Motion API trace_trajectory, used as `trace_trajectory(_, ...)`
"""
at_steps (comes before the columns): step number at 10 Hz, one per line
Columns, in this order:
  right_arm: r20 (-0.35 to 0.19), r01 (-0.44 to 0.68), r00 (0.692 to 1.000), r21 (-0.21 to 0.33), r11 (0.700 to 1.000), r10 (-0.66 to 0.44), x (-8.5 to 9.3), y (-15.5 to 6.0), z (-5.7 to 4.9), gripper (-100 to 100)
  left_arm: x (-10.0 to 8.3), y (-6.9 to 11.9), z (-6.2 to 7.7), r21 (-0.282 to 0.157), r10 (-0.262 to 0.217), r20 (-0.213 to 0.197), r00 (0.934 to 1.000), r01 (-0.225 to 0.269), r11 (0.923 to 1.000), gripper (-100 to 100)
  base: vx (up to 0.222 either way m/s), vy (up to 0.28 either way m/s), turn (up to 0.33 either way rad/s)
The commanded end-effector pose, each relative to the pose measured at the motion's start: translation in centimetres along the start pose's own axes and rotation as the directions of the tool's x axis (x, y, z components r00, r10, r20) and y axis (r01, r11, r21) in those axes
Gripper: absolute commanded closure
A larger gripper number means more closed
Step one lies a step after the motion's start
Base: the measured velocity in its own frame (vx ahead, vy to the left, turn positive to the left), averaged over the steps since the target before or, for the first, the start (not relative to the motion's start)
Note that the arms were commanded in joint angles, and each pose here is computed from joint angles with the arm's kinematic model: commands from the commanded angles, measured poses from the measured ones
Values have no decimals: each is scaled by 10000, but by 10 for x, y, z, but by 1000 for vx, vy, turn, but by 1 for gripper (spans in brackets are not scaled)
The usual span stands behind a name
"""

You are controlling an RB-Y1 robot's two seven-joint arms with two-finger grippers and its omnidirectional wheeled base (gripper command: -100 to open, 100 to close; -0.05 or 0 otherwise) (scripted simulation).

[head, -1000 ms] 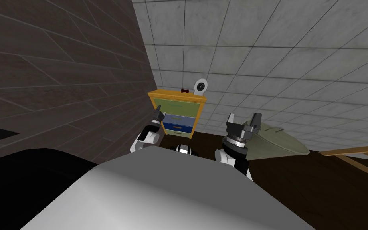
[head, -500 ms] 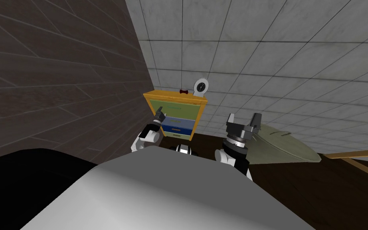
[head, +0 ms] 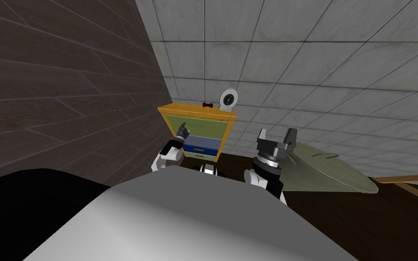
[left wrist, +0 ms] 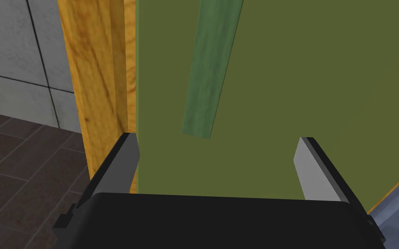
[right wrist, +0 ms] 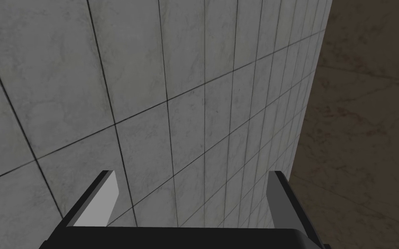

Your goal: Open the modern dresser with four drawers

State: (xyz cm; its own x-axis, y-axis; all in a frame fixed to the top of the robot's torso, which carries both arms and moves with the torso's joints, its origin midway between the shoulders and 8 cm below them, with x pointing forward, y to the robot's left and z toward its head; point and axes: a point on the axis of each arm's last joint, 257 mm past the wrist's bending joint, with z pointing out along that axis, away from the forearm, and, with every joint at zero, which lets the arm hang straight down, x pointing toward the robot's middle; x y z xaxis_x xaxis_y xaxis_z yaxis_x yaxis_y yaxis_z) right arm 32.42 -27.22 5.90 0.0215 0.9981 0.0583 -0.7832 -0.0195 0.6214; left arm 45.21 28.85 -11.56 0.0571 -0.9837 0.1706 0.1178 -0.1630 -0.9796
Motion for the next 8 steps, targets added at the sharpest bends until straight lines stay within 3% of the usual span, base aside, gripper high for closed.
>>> trace_trajectory(1, 0, 0, 10000, -1, 10000, 0, 0, 0, 0, 0, 0, -6, -2, -40, -9, 17, 10000, 9, 10000, -100, 98, 21, -6)
trace_trajectory(2, 0, 0, 10000, 1, 10000, 0, 0, 0, 0, 0, -1, -3, -1, -23, -7, 12, 10000, 7, 10000, -100, 62, 15, -1)
trace_trajectory(3, 0, 0, 10000, 0, 10000, 0, 0, 0, 0, 0, -1, -3, -2, -32, -9, 12, 10000, 9, 10000, 100, 9, 3, 1)
trace_trajectory(8, 0, -3, 10000, -3, 10000, 3, 0, 0, 0, 0, 2, -8, -8, -11, -17, -69, 10000, 16, 10000, 100, -153, -8, 18)
